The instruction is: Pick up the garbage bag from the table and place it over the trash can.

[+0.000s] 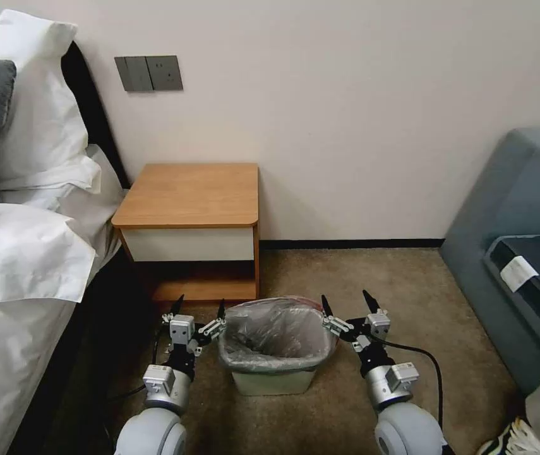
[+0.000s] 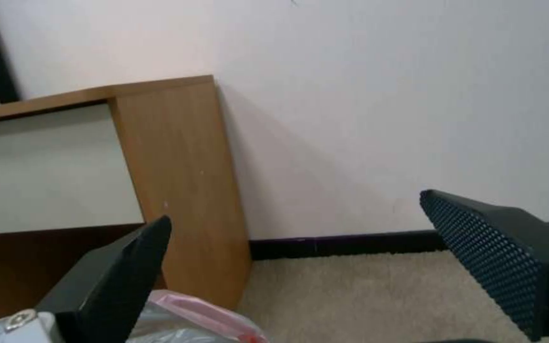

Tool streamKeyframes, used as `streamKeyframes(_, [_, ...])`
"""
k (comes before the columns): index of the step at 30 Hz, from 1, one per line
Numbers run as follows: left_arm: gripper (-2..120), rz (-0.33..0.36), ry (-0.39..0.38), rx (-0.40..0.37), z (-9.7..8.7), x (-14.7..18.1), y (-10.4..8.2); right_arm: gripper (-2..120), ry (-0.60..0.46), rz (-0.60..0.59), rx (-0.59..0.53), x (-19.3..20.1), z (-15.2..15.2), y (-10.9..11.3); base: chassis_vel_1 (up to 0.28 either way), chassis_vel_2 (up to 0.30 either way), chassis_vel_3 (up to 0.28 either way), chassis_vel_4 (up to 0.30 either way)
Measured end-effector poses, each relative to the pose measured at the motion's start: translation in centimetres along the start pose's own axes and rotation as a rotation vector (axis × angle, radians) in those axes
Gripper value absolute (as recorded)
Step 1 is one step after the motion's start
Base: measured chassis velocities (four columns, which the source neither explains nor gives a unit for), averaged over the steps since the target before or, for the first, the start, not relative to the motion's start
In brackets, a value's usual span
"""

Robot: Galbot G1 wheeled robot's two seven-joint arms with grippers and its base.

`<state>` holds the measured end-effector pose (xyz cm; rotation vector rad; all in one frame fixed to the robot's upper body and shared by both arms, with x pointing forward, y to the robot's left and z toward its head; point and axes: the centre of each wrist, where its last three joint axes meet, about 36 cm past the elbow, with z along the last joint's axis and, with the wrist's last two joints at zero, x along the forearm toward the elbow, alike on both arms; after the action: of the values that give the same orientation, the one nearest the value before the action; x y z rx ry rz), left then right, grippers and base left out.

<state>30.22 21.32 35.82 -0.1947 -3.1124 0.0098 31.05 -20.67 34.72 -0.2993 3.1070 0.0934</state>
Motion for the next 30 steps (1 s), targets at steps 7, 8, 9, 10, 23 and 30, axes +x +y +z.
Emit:
streamKeyframes(7, [95, -0.002, 0.005, 0.003, -0.01, 0.00, -0.01, 100, 0.001, -0.001, -0.003, -0.06, -0.07, 0.00, 0.000, 0.000, 0.000, 0.000])
streamKeyframes(8, [95, -0.002, 0.006, 0.003, -0.02, 0.00, -0.01, 100, 0.000, -0.002, -0.003, -0.06, -0.08, 0.00, 0.000, 0.000, 0.000, 0.000])
streamKeyframes(9, [95, -0.002, 0.006, 0.003, -0.02, 0.00, -0.02, 100, 0.001, -0.002, -0.004, -0.07, -0.09, 0.00, 0.000, 0.000, 0.000, 0.000])
streamKeyframes(10, [95, -0.002, 0.006, 0.004, -0.02, 0.00, -0.02, 100, 0.001, -0.002, -0.004, -0.07, -0.09, 0.00, 0.000, 0.000, 0.000, 0.000])
streamKeyframes(23, [95, -0.003, 0.008, 0.005, -0.06, -0.01, -0.03, 100, 0.001, -0.003, -0.005, -0.10, -0.14, 0.01, 0.000, 0.000, 0.000, 0.000])
streamKeyframes(30, [95, -0.003, 0.008, 0.006, -0.08, -0.01, -0.04, 100, 0.001, -0.004, -0.005, -0.12, -0.18, 0.01, 0.000, 0.000, 0.000, 0.000])
